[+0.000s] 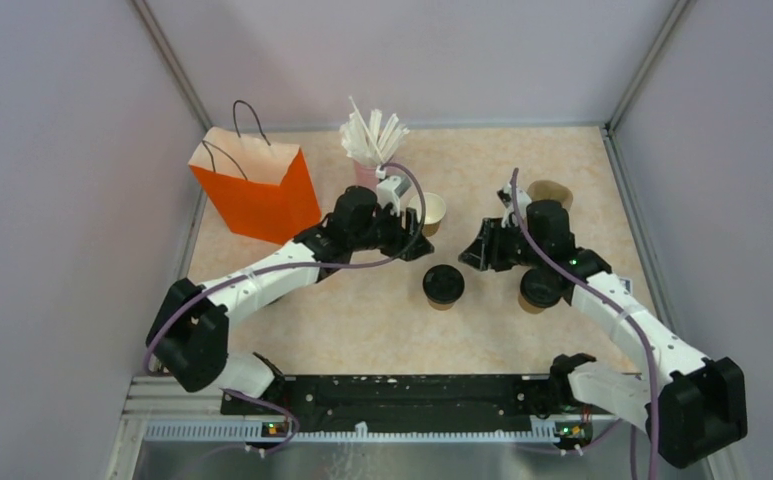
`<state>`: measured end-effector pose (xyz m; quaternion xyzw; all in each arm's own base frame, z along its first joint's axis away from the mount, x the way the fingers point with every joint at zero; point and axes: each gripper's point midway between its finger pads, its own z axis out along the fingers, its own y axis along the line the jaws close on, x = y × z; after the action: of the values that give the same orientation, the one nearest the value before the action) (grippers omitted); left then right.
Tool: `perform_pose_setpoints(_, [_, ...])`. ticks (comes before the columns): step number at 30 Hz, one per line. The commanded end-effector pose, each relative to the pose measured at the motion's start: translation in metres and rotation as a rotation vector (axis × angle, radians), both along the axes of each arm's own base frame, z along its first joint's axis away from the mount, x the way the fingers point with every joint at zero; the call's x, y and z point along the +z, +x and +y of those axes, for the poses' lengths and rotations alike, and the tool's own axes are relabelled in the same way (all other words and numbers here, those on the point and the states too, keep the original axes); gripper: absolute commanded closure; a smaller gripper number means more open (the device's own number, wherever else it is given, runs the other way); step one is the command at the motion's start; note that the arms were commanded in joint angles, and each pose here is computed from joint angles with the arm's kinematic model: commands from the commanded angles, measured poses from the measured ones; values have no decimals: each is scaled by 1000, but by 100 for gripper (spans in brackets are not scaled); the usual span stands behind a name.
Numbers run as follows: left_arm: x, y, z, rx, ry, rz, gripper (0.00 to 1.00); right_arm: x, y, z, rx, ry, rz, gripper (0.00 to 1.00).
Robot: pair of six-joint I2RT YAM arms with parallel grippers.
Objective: Pack the takeout coffee
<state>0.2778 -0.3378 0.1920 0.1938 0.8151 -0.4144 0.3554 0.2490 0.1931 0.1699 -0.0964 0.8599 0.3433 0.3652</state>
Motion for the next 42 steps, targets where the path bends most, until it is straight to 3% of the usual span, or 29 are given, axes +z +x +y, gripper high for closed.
perform_pose_setpoints(1, [-32,-19,21,45,27,79,42,-17,7,-4,-30,-53,37,57])
perform_pose_setpoints(7, [-37,-39,7,-56,-92,112,35,-39,7,-9,-78,-20,122,63])
perform_pose_setpoints(12, [-43,-33,-1,-69,-95,127,34,-48,3,-11,-90,-31,150,63])
perform_pose_setpoints(27, [-72,-24,-5,-58,-38,157,44,-69,-9,-10,-66,-12,189,64])
perform_pose_setpoints(37, [-105,-29,4,-34,21,205,51,-114,-31,-27,-124,-70,268,64])
perform_pose_setpoints(42, [-99,-32,1,-48,-2,211,49,-93,-21,-25,-128,-50,208,64])
